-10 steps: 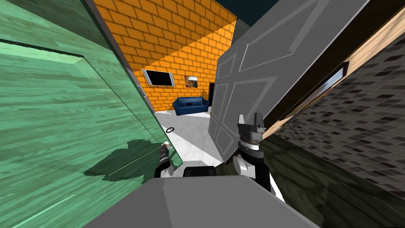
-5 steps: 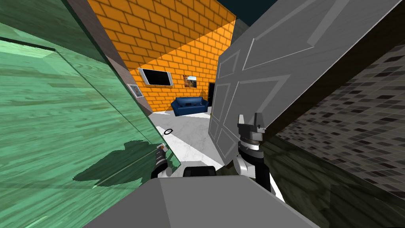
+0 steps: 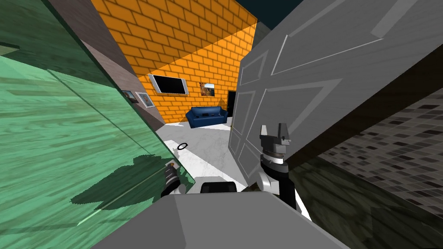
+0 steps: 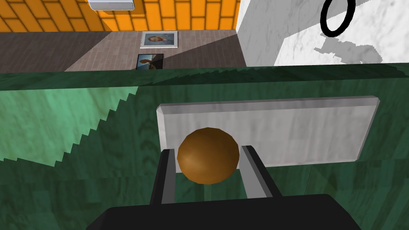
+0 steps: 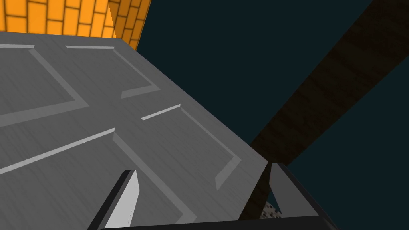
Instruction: Push the door open
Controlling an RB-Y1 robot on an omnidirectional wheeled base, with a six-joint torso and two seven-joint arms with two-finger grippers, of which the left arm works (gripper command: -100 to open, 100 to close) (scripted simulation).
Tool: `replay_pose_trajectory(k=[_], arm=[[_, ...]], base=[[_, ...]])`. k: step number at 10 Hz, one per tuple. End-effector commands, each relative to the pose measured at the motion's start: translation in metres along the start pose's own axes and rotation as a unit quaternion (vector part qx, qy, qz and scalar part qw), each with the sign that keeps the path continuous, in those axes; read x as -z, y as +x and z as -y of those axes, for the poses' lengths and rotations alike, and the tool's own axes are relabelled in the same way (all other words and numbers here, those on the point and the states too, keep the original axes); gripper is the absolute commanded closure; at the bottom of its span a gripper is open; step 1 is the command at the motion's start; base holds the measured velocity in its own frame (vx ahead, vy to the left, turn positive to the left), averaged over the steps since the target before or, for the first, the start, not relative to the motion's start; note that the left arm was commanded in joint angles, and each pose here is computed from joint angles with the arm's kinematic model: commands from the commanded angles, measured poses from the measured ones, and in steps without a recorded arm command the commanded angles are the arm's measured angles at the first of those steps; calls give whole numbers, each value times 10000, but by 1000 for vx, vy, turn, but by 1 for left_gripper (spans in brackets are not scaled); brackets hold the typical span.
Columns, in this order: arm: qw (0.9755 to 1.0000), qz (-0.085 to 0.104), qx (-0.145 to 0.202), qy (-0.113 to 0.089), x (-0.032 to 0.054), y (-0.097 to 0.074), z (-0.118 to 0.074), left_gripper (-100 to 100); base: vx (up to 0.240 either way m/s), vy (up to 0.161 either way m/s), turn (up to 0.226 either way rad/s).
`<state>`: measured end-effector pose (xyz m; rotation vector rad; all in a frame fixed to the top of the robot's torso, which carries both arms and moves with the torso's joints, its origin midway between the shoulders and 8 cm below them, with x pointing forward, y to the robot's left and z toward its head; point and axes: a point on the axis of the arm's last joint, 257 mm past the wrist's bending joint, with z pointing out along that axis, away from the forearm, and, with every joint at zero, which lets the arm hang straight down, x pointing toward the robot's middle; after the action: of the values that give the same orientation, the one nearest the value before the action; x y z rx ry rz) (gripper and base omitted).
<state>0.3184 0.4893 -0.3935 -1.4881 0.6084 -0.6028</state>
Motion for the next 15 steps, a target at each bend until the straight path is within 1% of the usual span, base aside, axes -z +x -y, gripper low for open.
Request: replay_pose_trajectory(k=[1, 2, 3, 4, 5, 7, 9, 11, 13, 15], arm=[[9997, 222, -2, 45, -27, -170, 37, 100], [9994, 331, 6, 30, -13, -244, 26, 100], [9997, 252, 3, -1, -9, -193, -10, 100], [9991, 415, -21, 45, -38, -341, 27, 100], [9990, 453, -25, 51, -42, -375, 32, 100], [9979, 642, -39, 72, -47, -530, 51, 100], [9962, 861, -42, 81, -35, -697, 61, 100], [9941, 1081, -32, 73, -4, -849, 57, 100], [9919, 1269, -13, 52, 38, -969, 42, 100], [9900, 1412, 10, 25, 81, -1049, 22, 100]], base=[[181, 28, -24], [157, 35, -38], [65, 23, 8], [130, 56, 18], [182, 71, 26], [161, 97, 21], [198, 97, 30], [185, 120, 32], [192, 99, 33], [163, 77, 33]])
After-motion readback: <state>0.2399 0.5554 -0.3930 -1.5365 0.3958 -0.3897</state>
